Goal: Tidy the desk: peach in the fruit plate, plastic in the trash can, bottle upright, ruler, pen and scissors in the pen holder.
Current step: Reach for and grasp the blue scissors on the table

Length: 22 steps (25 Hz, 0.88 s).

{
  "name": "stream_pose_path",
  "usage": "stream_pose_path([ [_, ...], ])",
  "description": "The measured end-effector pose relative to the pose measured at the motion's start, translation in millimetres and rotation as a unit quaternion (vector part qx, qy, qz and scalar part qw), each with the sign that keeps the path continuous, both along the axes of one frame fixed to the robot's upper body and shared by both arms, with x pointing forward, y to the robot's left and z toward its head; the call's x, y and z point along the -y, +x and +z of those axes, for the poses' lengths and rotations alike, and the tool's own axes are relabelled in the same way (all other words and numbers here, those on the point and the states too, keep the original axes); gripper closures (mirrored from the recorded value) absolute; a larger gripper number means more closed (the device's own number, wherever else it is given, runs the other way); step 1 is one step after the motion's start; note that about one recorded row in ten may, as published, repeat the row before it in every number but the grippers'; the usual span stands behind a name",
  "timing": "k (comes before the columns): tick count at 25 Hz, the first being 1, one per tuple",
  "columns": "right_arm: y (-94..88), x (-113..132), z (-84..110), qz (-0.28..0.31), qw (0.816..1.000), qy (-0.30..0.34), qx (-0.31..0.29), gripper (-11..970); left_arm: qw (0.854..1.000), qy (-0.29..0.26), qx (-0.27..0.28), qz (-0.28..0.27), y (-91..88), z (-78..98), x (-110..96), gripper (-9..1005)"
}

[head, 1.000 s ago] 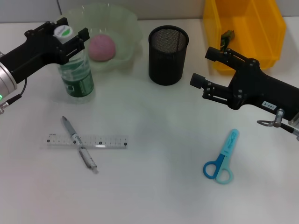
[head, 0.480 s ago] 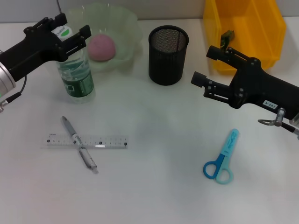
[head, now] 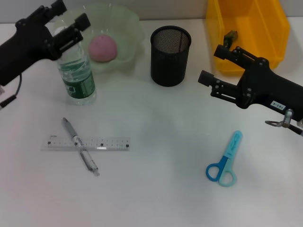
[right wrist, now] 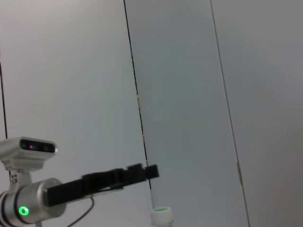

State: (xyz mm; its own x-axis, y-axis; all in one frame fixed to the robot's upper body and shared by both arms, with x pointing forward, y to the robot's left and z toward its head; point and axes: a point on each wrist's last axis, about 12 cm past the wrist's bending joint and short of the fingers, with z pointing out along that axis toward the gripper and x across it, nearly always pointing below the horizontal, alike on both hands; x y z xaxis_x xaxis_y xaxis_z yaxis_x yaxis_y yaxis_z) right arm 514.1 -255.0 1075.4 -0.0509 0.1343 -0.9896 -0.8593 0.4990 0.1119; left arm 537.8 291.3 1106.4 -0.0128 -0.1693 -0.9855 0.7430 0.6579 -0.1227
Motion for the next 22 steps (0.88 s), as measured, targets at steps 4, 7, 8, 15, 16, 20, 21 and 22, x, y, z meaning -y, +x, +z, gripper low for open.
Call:
stream_pose_path([
  [4,-1.0,2,-0.5,-0.003,1.0,0.002,-0.004,139,0.998,-0.012,0.027,-0.063,-15.0,4.5,7,238],
  [7,-3.1,4,-1.5,-0.004,1.0,0.003,-0.006,139,0.984,0.005,0.052,-0.17,-33.1,6.1,21,240],
  [8,-3.1,4,-1.5,-0.004,1.0,0.003,-0.006,139,0.984,0.005,0.052,-0.17,-33.1,6.1,21,240],
  [15,-10.0,17,8.9,0.021,0.999,0.014,-0.022,139,0.952,0.052,-0.017,-0.3,-32.5,2.1,47,242],
  [16,-10.6,21,12.6,0.026,0.999,0.009,-0.024,139,0.952,0.056,-0.022,-0.3,-31.7,1.0,48,242],
  [20,-10.8,42,37.2,0.057,0.997,-0.042,-0.042,139,0.954,0.057,-0.023,-0.295,-30.3,-0.6,49,242],
  [21,-10.5,48,45.4,0.064,0.995,-0.064,-0.049,139,0.954,0.057,-0.023,-0.294,-30.1,-0.6,49,242],
  [22,-8.5,56,64.1,0.082,0.988,-0.115,-0.065,139,0.955,0.057,-0.025,-0.291,-29.4,-1.3,49,242],
])
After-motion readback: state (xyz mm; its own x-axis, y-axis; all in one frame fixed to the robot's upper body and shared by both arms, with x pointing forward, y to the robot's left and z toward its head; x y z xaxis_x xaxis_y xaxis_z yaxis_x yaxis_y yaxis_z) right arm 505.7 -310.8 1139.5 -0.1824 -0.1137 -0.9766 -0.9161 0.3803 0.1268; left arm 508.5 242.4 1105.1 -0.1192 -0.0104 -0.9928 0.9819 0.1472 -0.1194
